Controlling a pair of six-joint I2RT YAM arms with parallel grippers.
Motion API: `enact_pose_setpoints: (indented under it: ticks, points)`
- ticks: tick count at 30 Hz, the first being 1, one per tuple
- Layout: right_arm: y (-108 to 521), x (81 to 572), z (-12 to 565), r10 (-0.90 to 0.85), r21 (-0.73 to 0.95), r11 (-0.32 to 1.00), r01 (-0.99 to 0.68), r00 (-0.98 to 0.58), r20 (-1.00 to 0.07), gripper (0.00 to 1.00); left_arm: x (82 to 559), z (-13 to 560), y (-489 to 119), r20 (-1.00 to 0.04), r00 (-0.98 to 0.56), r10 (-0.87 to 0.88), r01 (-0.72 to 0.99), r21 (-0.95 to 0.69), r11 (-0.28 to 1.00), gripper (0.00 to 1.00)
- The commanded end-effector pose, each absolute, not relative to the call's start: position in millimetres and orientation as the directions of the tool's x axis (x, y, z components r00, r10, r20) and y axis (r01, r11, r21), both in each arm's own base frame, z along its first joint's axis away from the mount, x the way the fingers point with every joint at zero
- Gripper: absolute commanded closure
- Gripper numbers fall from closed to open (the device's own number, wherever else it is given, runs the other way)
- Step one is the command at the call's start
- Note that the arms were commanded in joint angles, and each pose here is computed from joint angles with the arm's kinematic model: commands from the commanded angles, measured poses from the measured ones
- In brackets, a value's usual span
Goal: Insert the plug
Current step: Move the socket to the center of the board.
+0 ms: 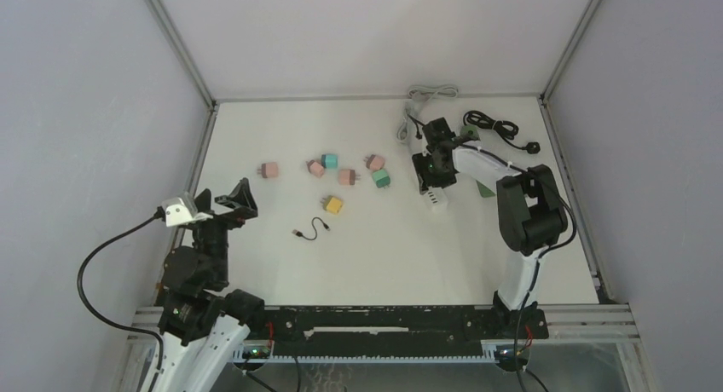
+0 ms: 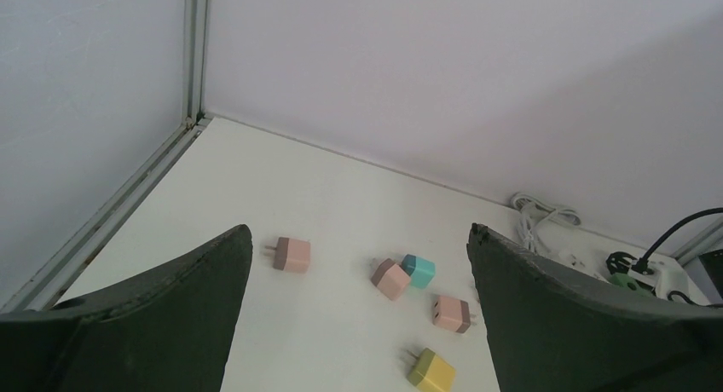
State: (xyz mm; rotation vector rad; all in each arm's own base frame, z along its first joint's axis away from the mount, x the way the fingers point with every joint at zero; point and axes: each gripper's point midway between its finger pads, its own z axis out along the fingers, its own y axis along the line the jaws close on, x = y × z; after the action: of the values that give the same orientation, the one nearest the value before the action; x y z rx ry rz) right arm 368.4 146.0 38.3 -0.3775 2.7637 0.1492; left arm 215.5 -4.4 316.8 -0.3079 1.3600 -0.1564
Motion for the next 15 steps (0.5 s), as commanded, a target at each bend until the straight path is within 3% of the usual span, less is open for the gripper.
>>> enact_pose_setpoints:
  ticks: [1,8,15]
  points:
    - [154,344,62,-0.212,0.035,0.969,-0.243,-0.902,-0.375,0.63,211,321,-11,-0.917,0.228,-0.328,-0.013,-0.339,0.941,0.0]
    - [157,290,40,-0.148,0.026,0.986,-0.164,-0.939,-0.309,0.64,208,326,-23,-0.918,0.214,-0.334,0.061,-0.329,0.942,0.0]
    - [160,250,30,-0.083,0.023,0.995,-0.095,-0.947,-0.309,0.62,215,315,-51,-0.934,0.047,-0.355,0.138,-0.346,0.928,0.0]
